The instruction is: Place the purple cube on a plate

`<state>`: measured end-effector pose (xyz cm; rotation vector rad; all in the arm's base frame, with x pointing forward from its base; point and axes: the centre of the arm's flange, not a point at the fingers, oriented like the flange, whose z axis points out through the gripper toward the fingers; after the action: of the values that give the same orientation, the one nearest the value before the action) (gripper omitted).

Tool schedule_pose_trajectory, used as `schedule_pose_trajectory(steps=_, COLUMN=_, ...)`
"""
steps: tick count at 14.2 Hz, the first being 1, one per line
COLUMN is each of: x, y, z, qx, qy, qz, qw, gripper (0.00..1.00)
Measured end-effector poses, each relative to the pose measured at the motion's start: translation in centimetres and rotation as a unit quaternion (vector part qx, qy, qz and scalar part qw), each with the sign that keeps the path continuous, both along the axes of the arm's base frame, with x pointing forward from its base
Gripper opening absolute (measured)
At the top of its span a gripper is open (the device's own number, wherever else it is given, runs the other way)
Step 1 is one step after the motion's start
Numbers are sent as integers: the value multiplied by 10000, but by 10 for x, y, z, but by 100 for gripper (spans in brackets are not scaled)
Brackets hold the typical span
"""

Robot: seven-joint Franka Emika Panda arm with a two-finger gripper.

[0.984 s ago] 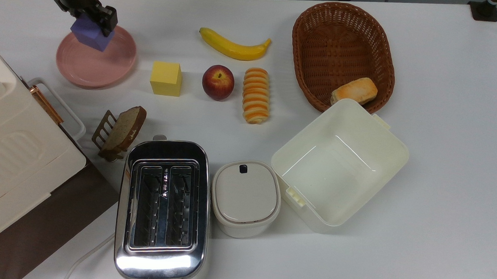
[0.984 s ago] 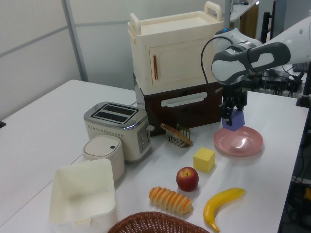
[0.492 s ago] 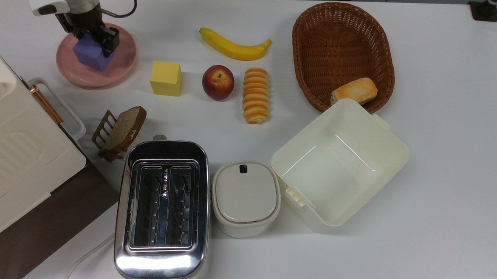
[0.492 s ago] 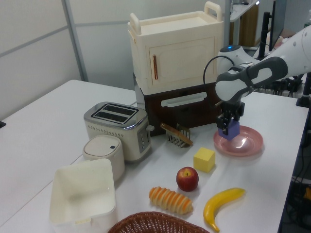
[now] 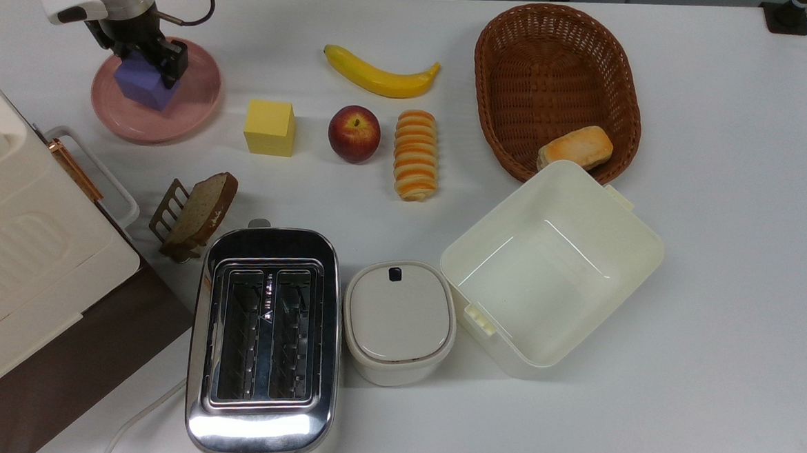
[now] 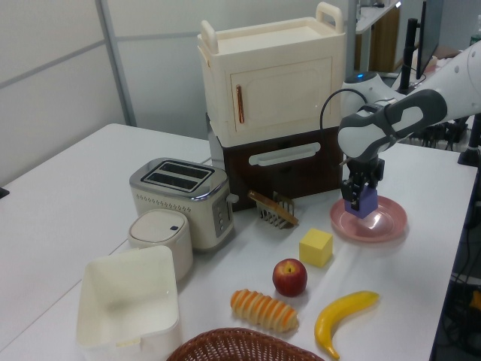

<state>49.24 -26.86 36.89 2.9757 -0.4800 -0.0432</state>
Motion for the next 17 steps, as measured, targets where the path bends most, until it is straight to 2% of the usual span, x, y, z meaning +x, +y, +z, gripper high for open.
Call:
schedule_pose_trajectory(steps=1, x=0, y=0, z=0, qx=0, qy=0, qz=1, qw=10000, gripper=80)
schedule_pose_trajectory(steps=2, x=0, y=0, z=0, qx=0, qy=0, qz=3, qw=10000, gripper=96)
schedule_pose_trajectory(steps=3, x=0, y=1, z=0, qx=-2, qy=2, qz=10, qw=10000, gripper=99)
schedule_pose_trajectory(steps=8, x=3, y=4, z=1, qx=-6, qy=-7, qz=48, qw=10000, gripper=100)
schedule_pose_trajectory(steps=10, x=10, y=10, z=15, qx=-14, qy=-29, qz=115, qw=9999, gripper=100)
schedule_pose_trajectory(steps=13, x=32, y=45, z=87, qx=54, qy=-24, qz=352, qw=9994, gripper=100)
schedule_pose_trajectory(steps=17, x=49, y=108, z=180, qx=324, qy=-105, qz=681, qw=9971, gripper=100)
